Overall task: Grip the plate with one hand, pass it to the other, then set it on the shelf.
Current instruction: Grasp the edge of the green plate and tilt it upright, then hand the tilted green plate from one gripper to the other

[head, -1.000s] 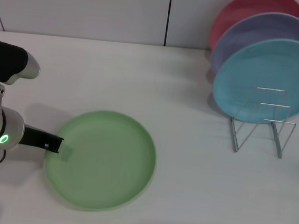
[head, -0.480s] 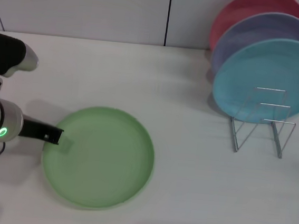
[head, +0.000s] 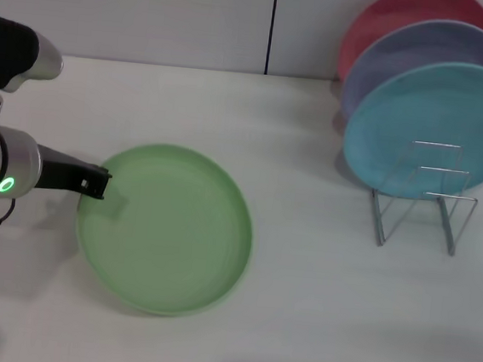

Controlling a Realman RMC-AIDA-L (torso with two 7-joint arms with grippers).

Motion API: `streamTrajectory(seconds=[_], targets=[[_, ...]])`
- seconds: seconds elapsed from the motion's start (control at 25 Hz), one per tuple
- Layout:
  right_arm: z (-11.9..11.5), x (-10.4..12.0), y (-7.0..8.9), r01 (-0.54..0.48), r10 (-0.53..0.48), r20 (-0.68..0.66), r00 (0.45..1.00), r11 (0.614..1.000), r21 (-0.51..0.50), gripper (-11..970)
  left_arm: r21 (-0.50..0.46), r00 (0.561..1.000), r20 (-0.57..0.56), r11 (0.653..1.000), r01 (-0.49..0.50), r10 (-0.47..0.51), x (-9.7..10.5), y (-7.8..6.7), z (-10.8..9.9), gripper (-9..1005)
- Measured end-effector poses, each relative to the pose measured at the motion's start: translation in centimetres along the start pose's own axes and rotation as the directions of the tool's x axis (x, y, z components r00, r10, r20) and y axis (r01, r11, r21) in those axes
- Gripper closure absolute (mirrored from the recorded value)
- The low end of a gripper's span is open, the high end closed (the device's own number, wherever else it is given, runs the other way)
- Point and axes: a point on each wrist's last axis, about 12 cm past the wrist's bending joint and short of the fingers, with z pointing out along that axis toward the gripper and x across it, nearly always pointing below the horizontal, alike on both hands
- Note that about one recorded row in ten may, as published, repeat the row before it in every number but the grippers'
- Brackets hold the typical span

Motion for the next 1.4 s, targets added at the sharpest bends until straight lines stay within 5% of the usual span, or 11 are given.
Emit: streamTrajectory(seconds=[0.08,0.12,0.28,0.44,0.68,1.08,1.4], targets=[[3.9,-1.8,1.3,0.015,-0.028,-0.087,0.996,0.988,-0.154,142,0.0,1.0,0.017,1.0,-0.004,0.004,-0.3,-0.1,-0.2,956],[3.9,-1.8,1.3,0.015,-0.028,-0.087,0.996,0.988,-0.154,142,0.0,1.0,0.027,1.0,-0.006,0.006,-0.5,-0.1,-0.3,957],[10.3,-5.1,4.3,-0.115,0.018,-0.264,0.964,0.928,-0.353,142,0.0,0.998,0.055,1.0,-0.014,0.014,-1.1,-0.3,-0.5,962],[13.0,-6.7,5.9,-0.17,-0.006,-0.387,0.922,0.892,-0.418,142,0.001,0.997,0.069,1.0,-0.02,0.019,-1.4,-0.4,-0.7,962],[17.0,-10.3,9.1,-0.215,-0.165,-0.605,0.779,0.836,-0.505,143,-0.013,0.991,0.132,1.0,-0.027,0.029,-2.4,-0.2,-1.7,962],[19.2,-12.1,8.5,-0.315,-0.168,-0.776,0.608,0.846,-0.43,143,0.011,0.963,0.269,0.999,-0.031,0.027,-2.7,-0.1,-3.1,962],[20.8,-12.2,7.9,-0.36,-0.144,-0.826,0.544,0.85,-0.385,142,0.047,0.941,0.336,0.997,-0.063,0.044,-2.7,-0.3,-3.6,962]])
